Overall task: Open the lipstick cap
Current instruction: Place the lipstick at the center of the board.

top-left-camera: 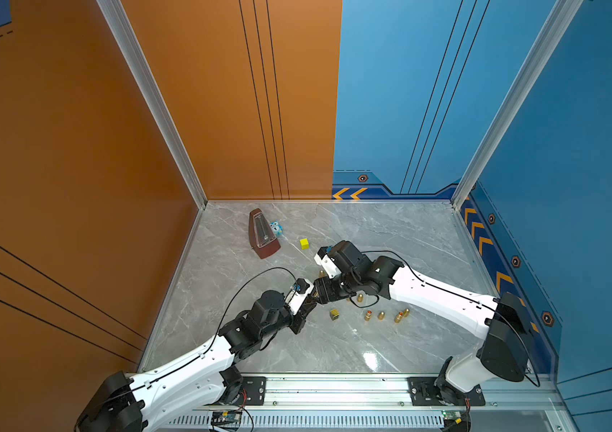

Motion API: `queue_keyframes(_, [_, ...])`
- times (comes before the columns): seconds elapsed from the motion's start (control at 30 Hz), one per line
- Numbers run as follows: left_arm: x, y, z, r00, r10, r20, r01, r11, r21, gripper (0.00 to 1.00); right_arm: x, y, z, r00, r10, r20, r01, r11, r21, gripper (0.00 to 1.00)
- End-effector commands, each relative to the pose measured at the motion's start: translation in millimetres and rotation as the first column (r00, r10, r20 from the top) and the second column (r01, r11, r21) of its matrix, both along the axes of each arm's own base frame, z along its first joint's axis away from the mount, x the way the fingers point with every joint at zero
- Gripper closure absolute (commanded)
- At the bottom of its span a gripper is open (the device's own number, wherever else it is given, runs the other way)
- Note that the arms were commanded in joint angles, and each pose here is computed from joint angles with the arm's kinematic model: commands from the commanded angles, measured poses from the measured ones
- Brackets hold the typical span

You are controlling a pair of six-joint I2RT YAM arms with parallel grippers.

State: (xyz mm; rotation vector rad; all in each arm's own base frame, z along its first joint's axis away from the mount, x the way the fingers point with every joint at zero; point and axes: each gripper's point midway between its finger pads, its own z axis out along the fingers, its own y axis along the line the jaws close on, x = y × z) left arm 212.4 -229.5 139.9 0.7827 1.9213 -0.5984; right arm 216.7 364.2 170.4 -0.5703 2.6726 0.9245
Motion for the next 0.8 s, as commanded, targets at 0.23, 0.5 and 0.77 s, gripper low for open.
queue_keyframes(0.23, [2, -9, 29, 0.998, -0.021, 0.06, 0.024, 0.999, -0.046, 1.0, -5, 12, -11, 0.999, 0.018, -0.045, -0.018, 1.0, 0.007, 0.54])
queue_keyframes(0.5, [2, -8, 34, 0.997, -0.011, 0.082, 0.016, 0.998, -0.066, 1.0, -1, 12, -11, 0.999, 0.004, -0.039, -0.003, 1.0, 0.017, 0.69])
queue_keyframes(0.77, [4, -6, 32, 0.997, 0.001, 0.083, 0.004, 0.998, -0.058, 1.0, 2, 7, -6, 1.0, -0.013, -0.01, 0.013, 1.0, 0.015, 0.76])
